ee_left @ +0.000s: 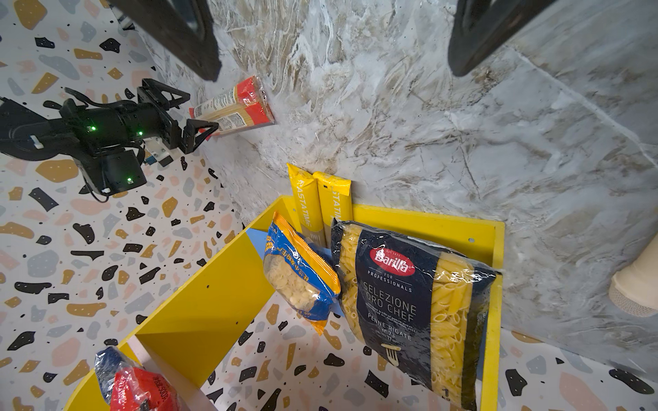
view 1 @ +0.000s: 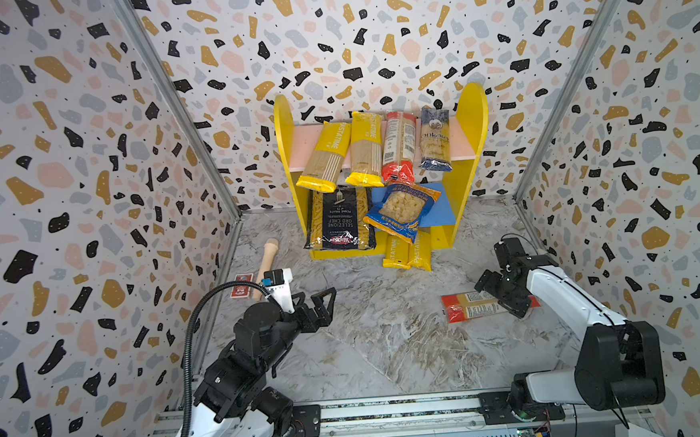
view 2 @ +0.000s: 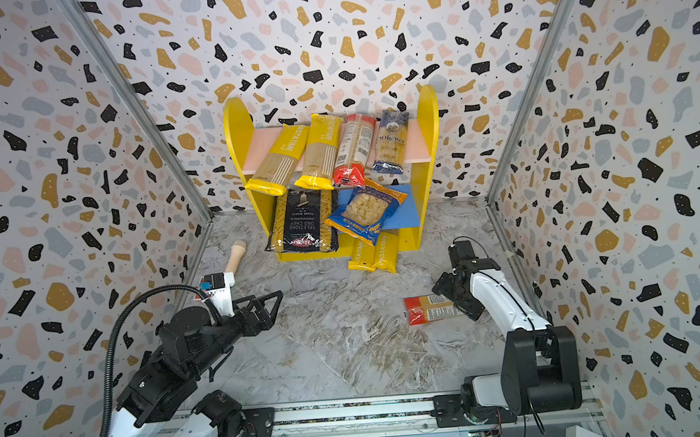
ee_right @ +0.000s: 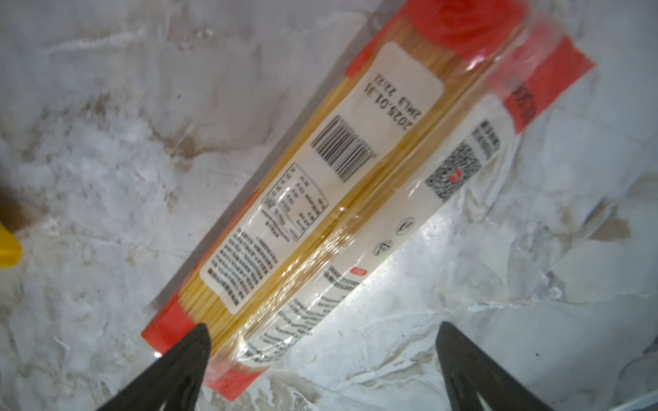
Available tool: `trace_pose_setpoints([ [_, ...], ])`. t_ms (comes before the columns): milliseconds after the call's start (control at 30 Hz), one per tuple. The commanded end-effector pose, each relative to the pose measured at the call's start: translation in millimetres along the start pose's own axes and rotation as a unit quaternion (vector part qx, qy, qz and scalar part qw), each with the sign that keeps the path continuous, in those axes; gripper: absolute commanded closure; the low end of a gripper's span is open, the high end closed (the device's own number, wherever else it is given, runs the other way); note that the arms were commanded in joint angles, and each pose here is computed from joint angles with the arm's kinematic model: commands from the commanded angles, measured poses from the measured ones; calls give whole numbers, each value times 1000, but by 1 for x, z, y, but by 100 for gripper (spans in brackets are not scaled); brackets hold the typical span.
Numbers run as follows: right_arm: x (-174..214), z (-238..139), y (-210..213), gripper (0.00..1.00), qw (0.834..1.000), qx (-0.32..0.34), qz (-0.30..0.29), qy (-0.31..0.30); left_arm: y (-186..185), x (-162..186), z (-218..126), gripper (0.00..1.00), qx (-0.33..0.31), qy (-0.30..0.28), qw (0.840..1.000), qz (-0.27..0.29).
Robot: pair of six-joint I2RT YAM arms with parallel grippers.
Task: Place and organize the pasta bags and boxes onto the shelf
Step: 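Close the right gripper on the spaghetti pack and lift it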
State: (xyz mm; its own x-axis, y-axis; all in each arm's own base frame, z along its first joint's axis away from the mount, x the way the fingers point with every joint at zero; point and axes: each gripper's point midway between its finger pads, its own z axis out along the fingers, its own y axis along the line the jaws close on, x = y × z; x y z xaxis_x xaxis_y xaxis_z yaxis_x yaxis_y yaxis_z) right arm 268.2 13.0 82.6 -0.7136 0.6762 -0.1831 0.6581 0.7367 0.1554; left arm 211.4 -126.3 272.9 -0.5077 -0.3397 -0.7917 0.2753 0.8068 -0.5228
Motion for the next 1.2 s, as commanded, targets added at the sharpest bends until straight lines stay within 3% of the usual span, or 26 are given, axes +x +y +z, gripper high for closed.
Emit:
trace_pose_setpoints([
  [0,-7,-6,18,1,998,-31,54,3,-12,-13,-12,0,23,-19,1000,10],
  [200,-13,-2,32,1,998,-8,67,14,-13,-13,-18,0,29,-25,999,12],
  [700,12,30,7,1,997,15,65,46,-11,-10,-25,0,27,-30,999,20],
  [1167,-5,55,24,1,996,6,71,49,-8,-13,-21,0,11,-30,999,31],
])
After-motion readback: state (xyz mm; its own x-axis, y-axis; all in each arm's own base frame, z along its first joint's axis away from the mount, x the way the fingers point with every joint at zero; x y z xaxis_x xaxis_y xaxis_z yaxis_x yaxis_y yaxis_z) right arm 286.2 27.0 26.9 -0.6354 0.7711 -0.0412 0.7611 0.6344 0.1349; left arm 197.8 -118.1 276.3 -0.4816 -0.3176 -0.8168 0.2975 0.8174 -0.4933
